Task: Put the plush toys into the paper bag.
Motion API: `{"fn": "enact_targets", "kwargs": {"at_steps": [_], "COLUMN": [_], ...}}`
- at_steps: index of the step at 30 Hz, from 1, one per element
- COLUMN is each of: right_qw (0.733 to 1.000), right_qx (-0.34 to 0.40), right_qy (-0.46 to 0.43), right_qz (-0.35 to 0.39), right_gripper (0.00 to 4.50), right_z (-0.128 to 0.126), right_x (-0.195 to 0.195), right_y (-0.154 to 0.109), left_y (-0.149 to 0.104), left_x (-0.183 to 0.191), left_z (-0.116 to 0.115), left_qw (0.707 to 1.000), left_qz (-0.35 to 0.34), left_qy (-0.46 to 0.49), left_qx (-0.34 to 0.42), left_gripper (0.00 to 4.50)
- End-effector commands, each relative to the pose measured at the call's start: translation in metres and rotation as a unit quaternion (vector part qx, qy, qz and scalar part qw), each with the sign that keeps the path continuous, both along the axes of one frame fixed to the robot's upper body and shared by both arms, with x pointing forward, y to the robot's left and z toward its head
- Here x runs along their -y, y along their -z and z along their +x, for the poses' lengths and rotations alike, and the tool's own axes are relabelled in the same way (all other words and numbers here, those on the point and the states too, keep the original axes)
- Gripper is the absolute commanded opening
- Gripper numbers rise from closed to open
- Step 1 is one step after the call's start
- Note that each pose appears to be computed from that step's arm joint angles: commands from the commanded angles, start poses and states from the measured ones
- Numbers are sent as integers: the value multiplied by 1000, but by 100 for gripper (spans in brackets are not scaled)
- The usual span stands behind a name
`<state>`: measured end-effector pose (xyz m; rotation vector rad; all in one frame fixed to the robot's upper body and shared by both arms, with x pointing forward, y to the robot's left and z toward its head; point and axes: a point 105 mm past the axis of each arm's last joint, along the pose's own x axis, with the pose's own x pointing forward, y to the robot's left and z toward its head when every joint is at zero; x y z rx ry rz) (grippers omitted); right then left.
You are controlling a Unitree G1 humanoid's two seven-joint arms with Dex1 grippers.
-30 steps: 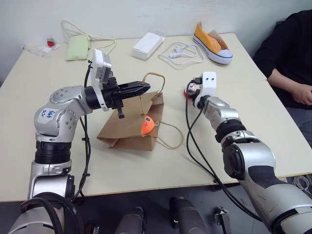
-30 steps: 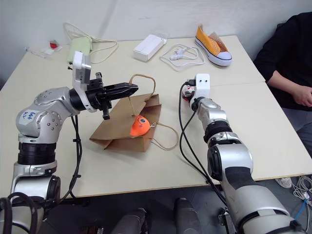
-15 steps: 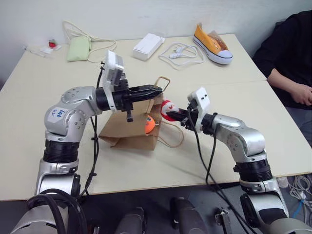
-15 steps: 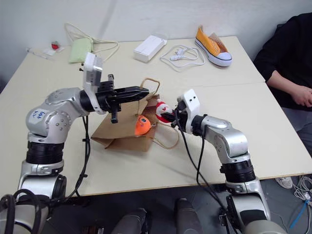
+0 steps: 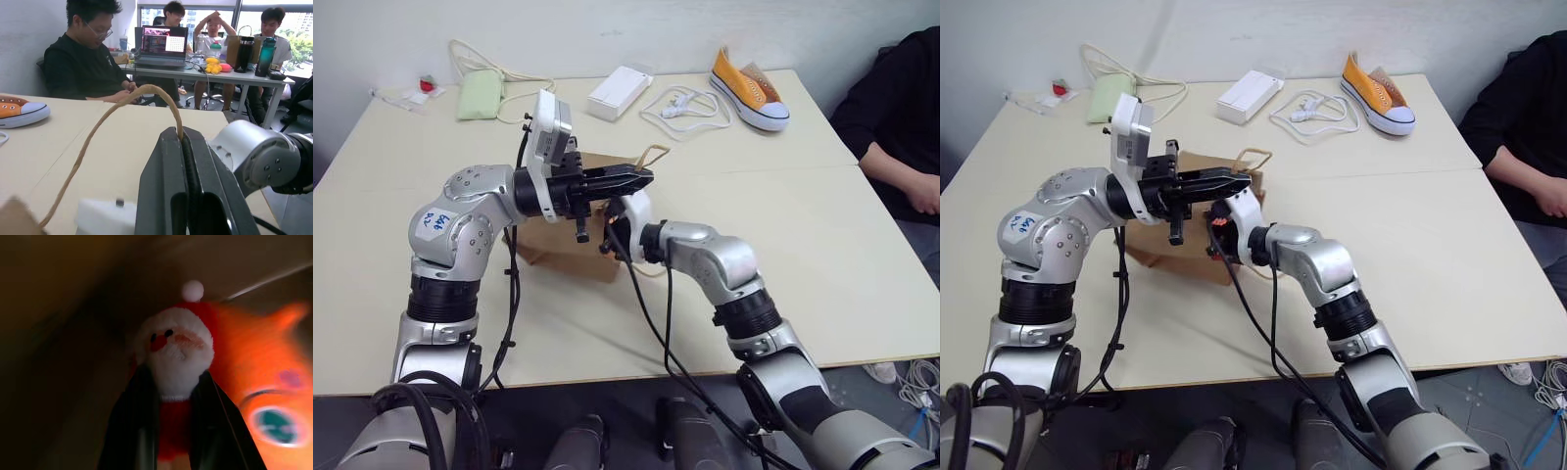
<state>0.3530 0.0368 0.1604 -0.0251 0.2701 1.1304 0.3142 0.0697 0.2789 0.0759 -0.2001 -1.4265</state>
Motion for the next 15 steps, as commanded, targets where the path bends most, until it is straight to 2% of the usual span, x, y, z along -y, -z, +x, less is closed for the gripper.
{"fn": "enact_targets", "kwargs": {"at_steps": [1,8,15], "right_qw": [999,999,997], "right_qx": [17,35,61], "right_qy": [-33,-22,15], "right_qz": [4,25,43], "right_gripper": [204,446,446], "right_z": [-9,-14,-26], "right_x": [-1,18,63], "right_y": [-4,-19,-42], "left_y": [-14,-17,-15], "left_x": [-7,-26,-37], "left_z": [-4,7,13], "left_qw": [999,998,997], "left_qz": [-10,-32,-33], "left_qy": [-11,-56,-75], "left_qx": [34,19,12], "left_gripper": [0,0,0]}}
